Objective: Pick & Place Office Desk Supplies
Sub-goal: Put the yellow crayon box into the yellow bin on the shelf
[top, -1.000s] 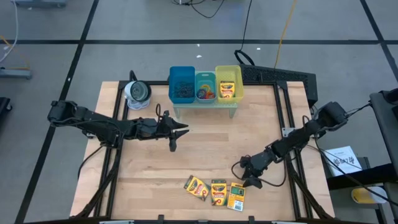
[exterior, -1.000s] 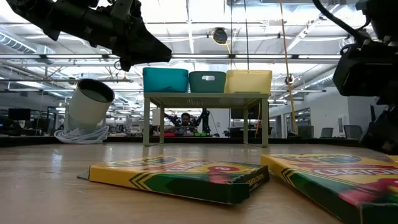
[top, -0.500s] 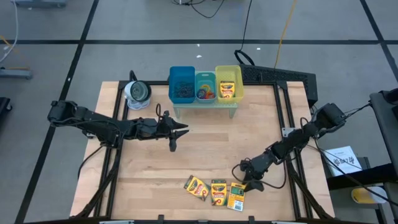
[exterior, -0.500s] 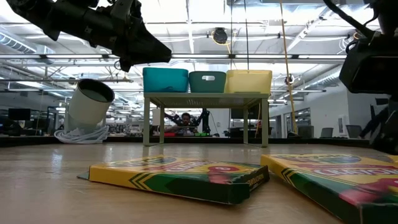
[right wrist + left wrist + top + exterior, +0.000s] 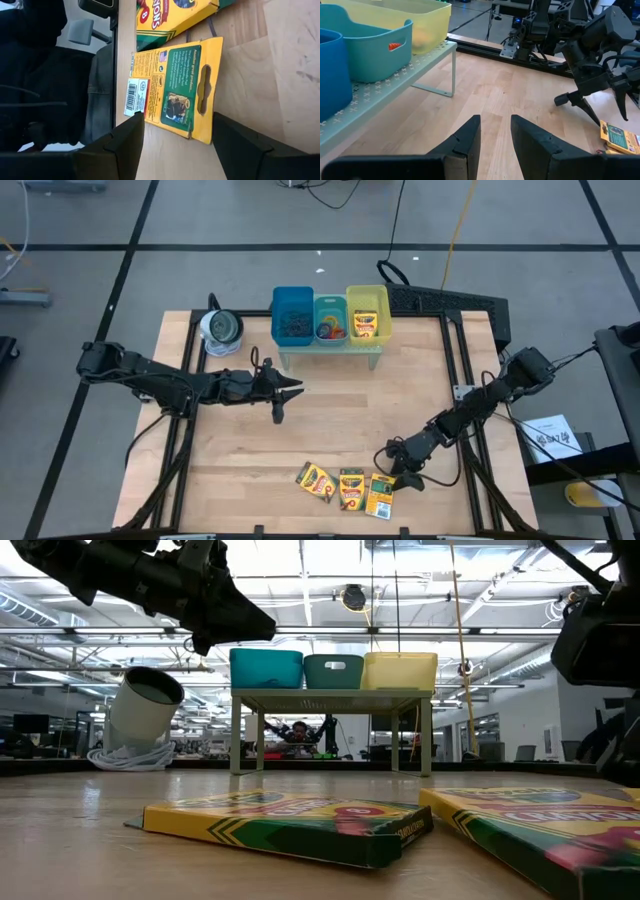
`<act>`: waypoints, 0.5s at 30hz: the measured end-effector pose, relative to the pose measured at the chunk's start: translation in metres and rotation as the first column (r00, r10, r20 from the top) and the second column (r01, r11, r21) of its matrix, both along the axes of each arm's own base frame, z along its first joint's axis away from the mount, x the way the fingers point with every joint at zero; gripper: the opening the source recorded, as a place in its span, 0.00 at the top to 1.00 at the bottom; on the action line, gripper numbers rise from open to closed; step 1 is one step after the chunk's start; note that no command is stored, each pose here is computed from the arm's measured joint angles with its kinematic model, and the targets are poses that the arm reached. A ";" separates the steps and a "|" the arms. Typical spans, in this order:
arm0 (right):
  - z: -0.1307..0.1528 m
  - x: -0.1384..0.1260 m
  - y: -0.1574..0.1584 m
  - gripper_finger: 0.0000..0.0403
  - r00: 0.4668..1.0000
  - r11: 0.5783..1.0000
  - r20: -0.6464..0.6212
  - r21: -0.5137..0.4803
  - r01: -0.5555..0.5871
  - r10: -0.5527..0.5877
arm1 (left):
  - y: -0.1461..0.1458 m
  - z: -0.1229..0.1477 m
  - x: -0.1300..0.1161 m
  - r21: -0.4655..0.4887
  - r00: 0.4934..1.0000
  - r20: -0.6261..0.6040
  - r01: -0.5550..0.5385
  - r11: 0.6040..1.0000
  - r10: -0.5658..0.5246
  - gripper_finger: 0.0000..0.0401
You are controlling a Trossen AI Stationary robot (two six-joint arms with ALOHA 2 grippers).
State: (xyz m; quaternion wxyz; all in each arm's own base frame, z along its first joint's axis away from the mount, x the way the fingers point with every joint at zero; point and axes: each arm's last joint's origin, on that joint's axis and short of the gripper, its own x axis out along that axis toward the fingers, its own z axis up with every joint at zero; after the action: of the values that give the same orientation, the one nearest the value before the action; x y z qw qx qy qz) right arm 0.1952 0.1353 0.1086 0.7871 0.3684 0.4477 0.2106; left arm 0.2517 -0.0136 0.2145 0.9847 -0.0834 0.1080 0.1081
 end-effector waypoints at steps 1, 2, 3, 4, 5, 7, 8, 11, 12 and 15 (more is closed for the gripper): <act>-0.001 0.001 0.000 0.48 1.000 1.000 -0.001 -0.001 -0.001 0.001 | 0.000 0.000 0.000 0.000 1.000 0.000 0.000 1.000 0.000 0.71; -0.002 0.001 0.001 0.49 1.000 1.000 -0.003 -0.001 0.000 0.000 | 0.000 0.000 0.000 0.000 1.000 0.000 0.000 1.000 0.000 0.71; -0.003 0.002 0.001 0.51 1.000 1.000 -0.001 -0.002 0.000 0.000 | 0.000 0.000 0.000 0.000 1.000 0.000 0.000 1.000 0.000 0.71; -0.004 0.002 0.001 0.52 1.000 1.000 -0.004 -0.004 0.000 0.000 | 0.000 0.000 0.000 0.000 1.000 0.000 0.000 1.000 0.000 0.71; -0.004 0.002 0.001 0.54 1.000 1.000 -0.004 -0.005 -0.002 0.002 | 0.000 0.000 0.000 0.000 1.000 0.000 0.000 1.000 0.000 0.71; -0.006 0.002 0.001 0.58 1.000 1.000 -0.005 -0.011 -0.009 0.008 | 0.000 0.000 0.000 0.000 1.000 0.000 0.000 1.000 0.000 0.71; -0.006 0.002 0.001 0.59 1.000 1.000 -0.002 -0.014 -0.012 0.012 | 0.000 0.000 0.000 0.000 1.000 0.000 0.000 1.000 0.000 0.71; -0.006 0.002 0.002 0.65 1.000 1.000 0.010 -0.015 -0.018 0.018 | 0.000 0.000 0.000 0.000 1.000 0.000 0.000 1.000 0.000 0.71; -0.006 0.002 0.002 0.67 1.000 1.000 0.013 -0.017 -0.021 0.021 | 0.000 0.000 0.000 0.000 1.000 0.000 0.000 1.000 0.000 0.71; -0.006 0.002 0.001 0.72 0.999 0.999 0.021 -0.027 -0.031 0.031 | 0.000 0.000 0.000 0.000 1.000 0.000 0.000 1.000 0.000 0.71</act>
State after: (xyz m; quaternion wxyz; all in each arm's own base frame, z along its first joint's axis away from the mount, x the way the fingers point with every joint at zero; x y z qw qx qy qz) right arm 0.1974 0.1368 0.1022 0.7933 0.3486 0.4477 0.2208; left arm 0.2517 -0.0136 0.2145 0.9847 -0.0834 0.1080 0.1081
